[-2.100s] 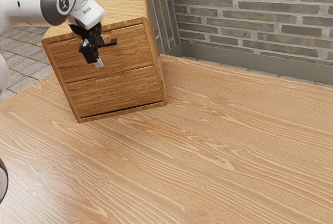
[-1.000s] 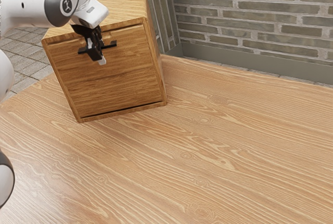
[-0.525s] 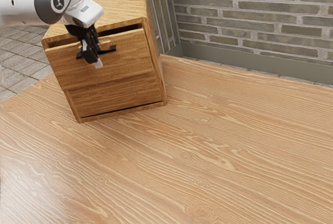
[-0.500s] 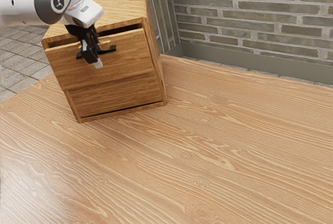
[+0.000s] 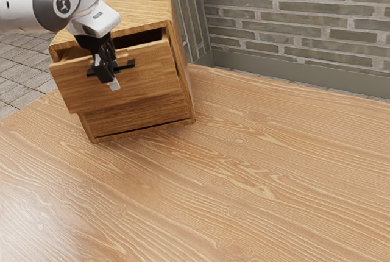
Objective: Pull the drawer handle with one arm to open the drawer
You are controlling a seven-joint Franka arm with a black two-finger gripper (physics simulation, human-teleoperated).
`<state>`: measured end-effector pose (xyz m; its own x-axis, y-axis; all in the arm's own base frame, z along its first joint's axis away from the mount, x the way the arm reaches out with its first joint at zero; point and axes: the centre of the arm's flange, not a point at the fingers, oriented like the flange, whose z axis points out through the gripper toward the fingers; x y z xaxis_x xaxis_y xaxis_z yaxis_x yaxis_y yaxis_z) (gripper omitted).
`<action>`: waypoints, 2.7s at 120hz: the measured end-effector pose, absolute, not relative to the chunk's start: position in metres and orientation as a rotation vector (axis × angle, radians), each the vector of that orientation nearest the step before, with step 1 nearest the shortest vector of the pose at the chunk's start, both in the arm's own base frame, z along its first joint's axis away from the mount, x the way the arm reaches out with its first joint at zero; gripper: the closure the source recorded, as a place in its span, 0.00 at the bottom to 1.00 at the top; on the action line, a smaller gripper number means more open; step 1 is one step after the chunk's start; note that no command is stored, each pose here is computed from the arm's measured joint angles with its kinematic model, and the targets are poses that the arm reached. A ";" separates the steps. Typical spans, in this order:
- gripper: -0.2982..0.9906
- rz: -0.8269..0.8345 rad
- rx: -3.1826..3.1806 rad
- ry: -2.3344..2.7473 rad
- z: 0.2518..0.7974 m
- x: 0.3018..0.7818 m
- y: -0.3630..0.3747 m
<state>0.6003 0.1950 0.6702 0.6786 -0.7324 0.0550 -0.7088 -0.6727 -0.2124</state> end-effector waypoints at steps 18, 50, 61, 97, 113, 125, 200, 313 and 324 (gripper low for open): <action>0.50 -0.203 -2.721 1.187 0.672 0.594 0.186; 0.56 -0.208 -2.738 1.191 0.678 0.577 0.178; 0.56 -0.216 -2.745 1.189 0.680 0.570 0.177; 0.51 -0.223 -2.765 1.209 0.680 0.552 0.166; 0.52 -0.231 -2.768 1.224 0.683 0.539 0.157; 0.51 -0.241 -2.769 1.237 0.686 0.530 0.150; 0.52 -0.252 -2.791 1.263 0.678 0.489 0.127; 0.32 -0.412 -2.568 1.251 0.778 0.424 0.073; 0.29 -0.403 -2.564 1.295 0.780 0.419 0.058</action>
<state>0.4185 0.0583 0.7801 0.5691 -0.8110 0.1359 -0.7447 -0.5784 -0.3329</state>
